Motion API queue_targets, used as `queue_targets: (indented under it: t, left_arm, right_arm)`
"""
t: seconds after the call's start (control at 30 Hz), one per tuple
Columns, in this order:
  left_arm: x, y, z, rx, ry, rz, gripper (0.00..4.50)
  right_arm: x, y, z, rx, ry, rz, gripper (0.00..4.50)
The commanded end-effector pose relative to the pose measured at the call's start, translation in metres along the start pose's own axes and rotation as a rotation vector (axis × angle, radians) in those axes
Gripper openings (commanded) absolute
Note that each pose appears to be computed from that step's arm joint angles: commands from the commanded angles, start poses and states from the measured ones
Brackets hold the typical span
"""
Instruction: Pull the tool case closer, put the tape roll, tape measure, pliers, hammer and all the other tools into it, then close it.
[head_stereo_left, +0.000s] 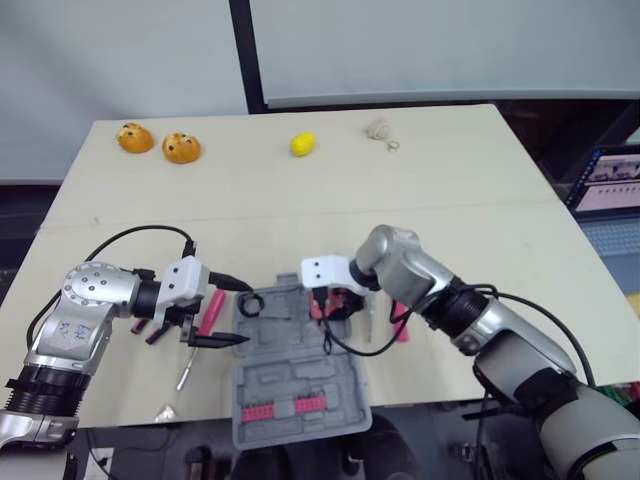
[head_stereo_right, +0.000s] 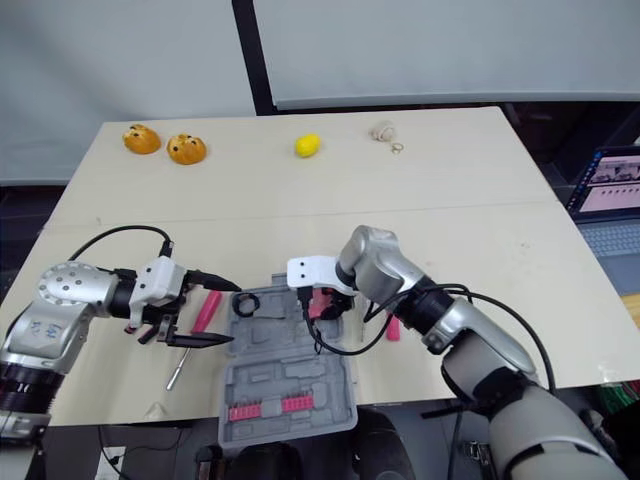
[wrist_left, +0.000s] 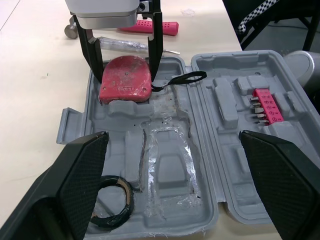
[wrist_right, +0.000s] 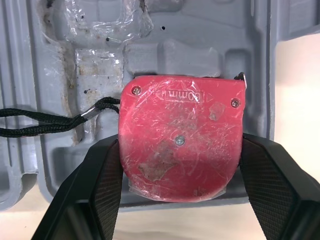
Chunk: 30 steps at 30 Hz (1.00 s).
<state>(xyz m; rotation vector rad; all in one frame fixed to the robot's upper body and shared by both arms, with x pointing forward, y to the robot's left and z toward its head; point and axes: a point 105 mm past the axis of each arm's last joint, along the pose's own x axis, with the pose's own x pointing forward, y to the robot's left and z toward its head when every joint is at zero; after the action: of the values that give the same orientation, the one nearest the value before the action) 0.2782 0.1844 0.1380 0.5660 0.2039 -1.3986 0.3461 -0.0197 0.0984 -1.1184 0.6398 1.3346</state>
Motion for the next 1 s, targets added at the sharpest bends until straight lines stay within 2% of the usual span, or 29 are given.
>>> queue_targets:
  t: [0.03, 0.1, 0.17, 0.2, 0.23, 0.4, 0.43, 0.5, 0.63, 0.73, 0.83, 1.0]
  left_arm:
    - [-0.002, 0.003, 0.009, 0.032, -0.015, 0.014, 4.5]
    - [-0.002, 0.003, 0.009, 0.032, -0.018, 0.014, 4.5]
    - [-0.001, 0.003, 0.01, 0.032, -0.021, 0.013, 4.5]
    - [-0.001, 0.003, 0.01, 0.032, -0.022, 0.013, 4.5]
    - [-0.001, 0.003, 0.011, 0.033, -0.023, 0.012, 4.5]
    - [0.0, 0.0, 0.019, 0.047, -0.042, 0.011, 4.5]
    - [0.0, 0.0, 0.021, 0.049, -0.048, 0.014, 4.5]
    - [0.0, -0.001, 0.024, 0.046, -0.057, 0.022, 4.5]
    - [-0.002, -0.001, 0.023, 0.041, -0.049, 0.034, 4.5]
    - [-0.006, 0.0, 0.022, 0.039, -0.041, 0.039, 4.5]
    - [-0.008, 0.0, 0.023, 0.04, -0.036, 0.041, 4.5]
    - [-0.009, 0.001, 0.024, 0.041, -0.032, 0.043, 4.5]
  right_arm:
    - [-0.006, -0.009, 0.006, -0.021, -0.01, -0.044, 2.92]
    - [-0.007, -0.01, 0.009, -0.027, -0.014, -0.049, 2.92]
    - [-0.014, -0.012, 0.016, -0.034, -0.037, -0.06, 3.98]
    - [-0.02, -0.014, 0.022, -0.038, -0.058, -0.074, 4.32]
    - [-0.027, -0.016, 0.027, -0.041, -0.079, -0.087, 4.47]
    - [-0.056, -0.016, 0.035, -0.025, -0.188, -0.152, 4.47]
    - [-0.059, -0.009, 0.033, -0.025, -0.236, -0.15, 4.47]
    - [-0.06, 0.01, 0.034, -0.036, -0.428, -0.123, 4.47]
    - [-0.056, 0.015, 0.021, 0.084, -0.648, -0.191, 4.47]
    - [-0.047, 0.015, 0.003, 0.168, -0.731, -0.214, 3.62]
    - [-0.038, 0.015, -0.007, 0.241, -0.764, -0.21, 2.21]
    - [-0.022, 0.009, -0.019, 0.314, -0.756, -0.227, 2.21]
